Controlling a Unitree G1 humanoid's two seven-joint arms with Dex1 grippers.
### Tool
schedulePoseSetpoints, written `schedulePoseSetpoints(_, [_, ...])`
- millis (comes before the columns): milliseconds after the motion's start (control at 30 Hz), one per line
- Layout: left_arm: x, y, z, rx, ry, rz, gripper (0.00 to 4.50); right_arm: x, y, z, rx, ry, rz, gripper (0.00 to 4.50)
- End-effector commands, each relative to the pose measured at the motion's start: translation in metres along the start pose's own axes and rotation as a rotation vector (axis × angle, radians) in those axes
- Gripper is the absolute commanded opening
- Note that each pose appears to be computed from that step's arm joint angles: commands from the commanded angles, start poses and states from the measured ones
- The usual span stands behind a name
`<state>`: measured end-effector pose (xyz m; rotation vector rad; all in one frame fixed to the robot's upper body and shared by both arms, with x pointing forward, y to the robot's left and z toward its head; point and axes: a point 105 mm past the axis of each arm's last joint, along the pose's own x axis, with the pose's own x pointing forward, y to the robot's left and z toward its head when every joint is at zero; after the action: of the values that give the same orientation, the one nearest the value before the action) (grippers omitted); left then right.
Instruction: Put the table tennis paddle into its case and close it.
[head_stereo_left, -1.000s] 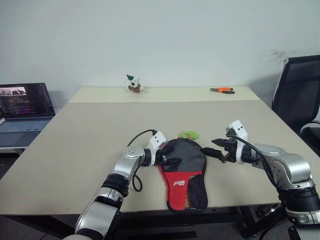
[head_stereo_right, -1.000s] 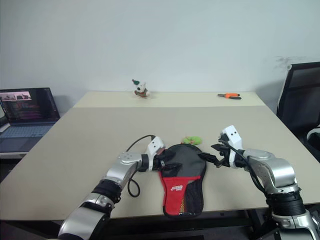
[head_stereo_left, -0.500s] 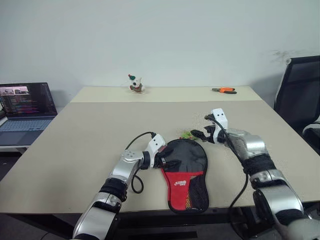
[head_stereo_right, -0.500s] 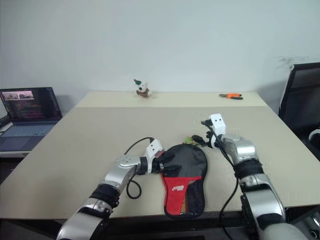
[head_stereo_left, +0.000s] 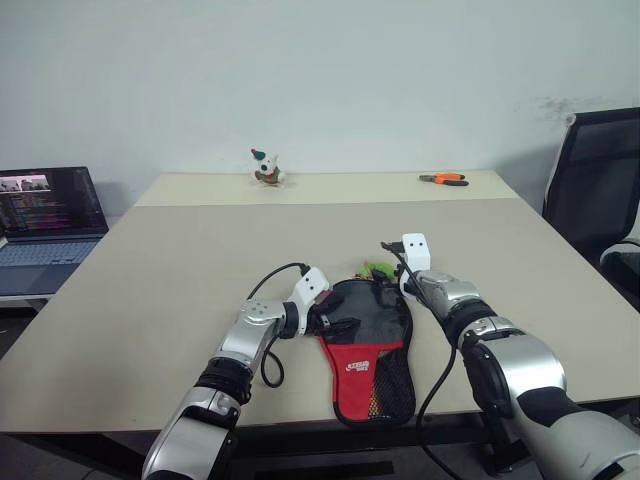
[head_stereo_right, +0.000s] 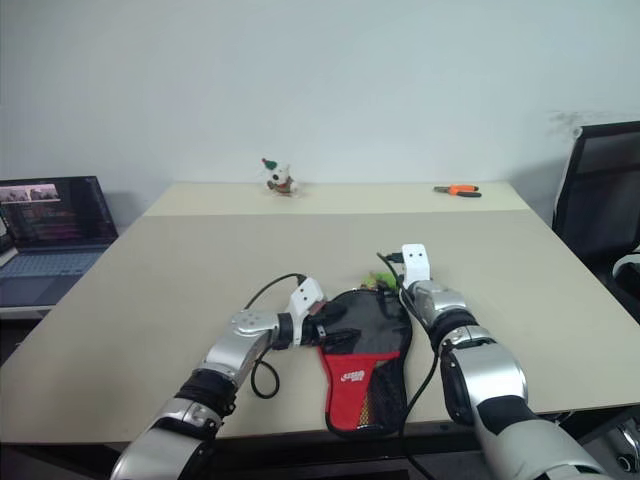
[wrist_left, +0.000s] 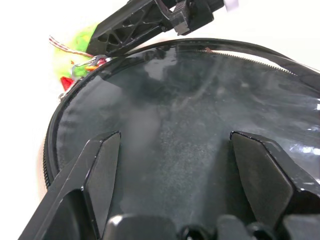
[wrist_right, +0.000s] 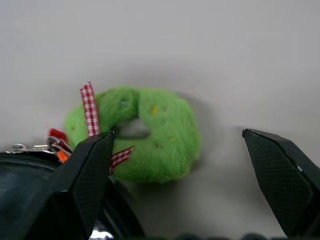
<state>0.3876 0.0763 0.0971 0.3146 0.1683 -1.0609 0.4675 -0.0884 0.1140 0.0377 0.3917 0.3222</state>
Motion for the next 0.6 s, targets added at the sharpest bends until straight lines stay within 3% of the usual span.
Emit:
schedulePoseSetpoints(33, [-0.002, 0.0, -0.001, 0.014, 0.007, 0.016, 3.84, 0.002, 0.011, 0.012, -0.016, -0.027, 0.013, 3.63])
schedulePoseSetpoints(267, [0.002, -0.002, 0.003, 0.031, -0.001, 0.015, 3.84, 0.002, 0.009, 0.01, -0.036, -0.011, -0.003, 1.23])
schedulePoseSetpoints(367, [0.009, 0.0, 0.016, 0.08, -0.016, 0.001, 3.84, 0.001, 0.008, 0.013, -0.039, -0.015, -0.007, 0.23])
schedulePoseSetpoints(400, [0.012, 0.001, 0.021, 0.101, -0.019, -0.007, 3.84, 0.001, 0.008, 0.014, -0.038, -0.018, -0.008, 0.03])
schedulePoseSetpoints(600, [0.029, -0.004, 0.026, 0.178, 0.021, -0.089, 3.84, 0.001, 0.009, 0.019, -0.037, -0.028, -0.009, 0.03])
